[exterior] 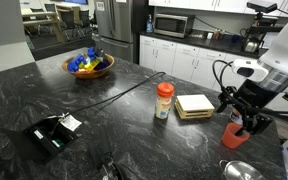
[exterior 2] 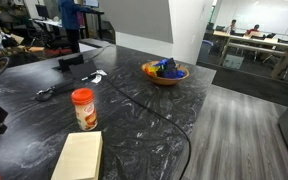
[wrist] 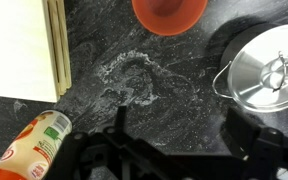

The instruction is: Pick up the lid off the silver pot and put it on the table.

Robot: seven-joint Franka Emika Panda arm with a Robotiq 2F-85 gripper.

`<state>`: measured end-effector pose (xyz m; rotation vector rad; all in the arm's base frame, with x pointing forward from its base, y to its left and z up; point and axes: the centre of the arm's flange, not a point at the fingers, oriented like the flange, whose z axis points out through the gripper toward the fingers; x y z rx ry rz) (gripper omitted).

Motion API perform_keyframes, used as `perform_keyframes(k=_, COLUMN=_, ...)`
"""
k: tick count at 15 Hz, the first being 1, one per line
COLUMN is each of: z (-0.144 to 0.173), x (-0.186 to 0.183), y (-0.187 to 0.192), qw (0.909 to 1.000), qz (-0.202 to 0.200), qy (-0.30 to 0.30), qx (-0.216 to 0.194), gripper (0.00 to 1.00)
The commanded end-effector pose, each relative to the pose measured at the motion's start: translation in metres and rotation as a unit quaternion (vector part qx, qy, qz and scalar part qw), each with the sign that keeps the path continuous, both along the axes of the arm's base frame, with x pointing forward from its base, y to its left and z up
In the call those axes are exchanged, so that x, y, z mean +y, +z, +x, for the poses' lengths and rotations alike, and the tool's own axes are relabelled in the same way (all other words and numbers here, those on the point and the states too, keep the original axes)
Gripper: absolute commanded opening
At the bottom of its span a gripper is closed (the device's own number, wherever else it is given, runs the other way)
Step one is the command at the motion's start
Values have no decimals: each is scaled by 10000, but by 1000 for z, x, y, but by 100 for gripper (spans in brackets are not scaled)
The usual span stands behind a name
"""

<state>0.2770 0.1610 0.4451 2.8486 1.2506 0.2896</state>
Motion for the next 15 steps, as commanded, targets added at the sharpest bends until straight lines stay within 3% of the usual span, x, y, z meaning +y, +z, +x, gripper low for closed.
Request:
perform_keyframes(k=1, z=-4, x=3, y=1, qw=10000, qz=-30, qy=35, qx=-43, gripper=100)
perform_keyframes(k=10, z=-36, x=37, y=-26, qw=9957, qz=-369, qy=823, qx=195, gripper=100)
perform_keyframes(k=15, z=-30, x=44, y=-17, qw=9964, qz=-357, qy=749, qx=155, gripper=100)
